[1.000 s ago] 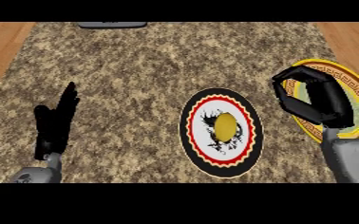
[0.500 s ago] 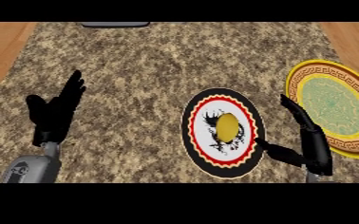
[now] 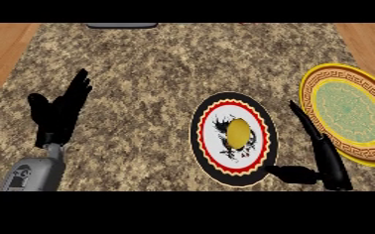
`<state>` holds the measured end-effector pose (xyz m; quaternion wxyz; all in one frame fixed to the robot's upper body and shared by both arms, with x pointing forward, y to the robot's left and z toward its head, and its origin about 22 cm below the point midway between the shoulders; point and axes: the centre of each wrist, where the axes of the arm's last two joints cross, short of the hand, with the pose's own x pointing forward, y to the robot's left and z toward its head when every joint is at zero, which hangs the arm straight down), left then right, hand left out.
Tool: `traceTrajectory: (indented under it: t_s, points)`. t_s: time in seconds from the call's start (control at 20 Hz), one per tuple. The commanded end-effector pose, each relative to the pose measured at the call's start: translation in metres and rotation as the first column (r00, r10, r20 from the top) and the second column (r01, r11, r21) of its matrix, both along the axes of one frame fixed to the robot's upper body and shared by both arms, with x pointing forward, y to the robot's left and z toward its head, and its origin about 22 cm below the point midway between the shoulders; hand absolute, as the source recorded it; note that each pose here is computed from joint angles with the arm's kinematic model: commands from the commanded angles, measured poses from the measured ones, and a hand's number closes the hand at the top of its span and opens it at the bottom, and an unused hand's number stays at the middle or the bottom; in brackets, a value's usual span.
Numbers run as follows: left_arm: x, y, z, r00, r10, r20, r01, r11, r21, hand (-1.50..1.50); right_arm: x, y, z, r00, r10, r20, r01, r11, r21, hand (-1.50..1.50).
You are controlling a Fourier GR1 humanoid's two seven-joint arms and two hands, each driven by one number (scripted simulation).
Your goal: Pick the lemon from the plate and place it in the plate
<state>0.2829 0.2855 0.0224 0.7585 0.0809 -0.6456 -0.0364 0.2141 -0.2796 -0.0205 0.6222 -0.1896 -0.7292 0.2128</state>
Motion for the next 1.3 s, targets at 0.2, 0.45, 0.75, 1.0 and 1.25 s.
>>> traceTrajectory:
  t_s: [0.2,0.45,0.75,1.0,1.25]
  points:
    - [0.006,0.025,0.007,1.000,-0.010,-0.017,0.010,1.000,0.004,0.00,0.014,0.036,0.025,0.982,0.035,-0.183,-0.060,0.989,-0.132,-1.50]
    - [0.011,0.003,0.002,1.000,0.000,-0.006,0.000,1.000,-0.003,0.00,0.008,0.042,0.046,0.966,0.027,-0.257,-0.101,0.954,-0.282,-1.50]
    - [-0.004,0.010,-0.002,1.000,-0.004,-0.002,0.004,1.000,0.004,0.00,0.036,0.060,0.033,0.936,-0.019,-0.352,-0.118,0.925,-0.362,-1.50]
    - [0.002,0.003,-0.005,1.000,0.006,0.003,-0.006,1.000,0.004,0.00,0.049,0.089,0.044,0.915,-0.009,-0.404,-0.167,0.902,-0.399,-1.50]
    - [0.004,0.015,0.009,1.000,-0.005,0.000,0.005,1.000,0.001,0.00,0.064,0.077,0.024,0.881,0.003,-0.474,-0.217,0.891,-0.399,-1.50]
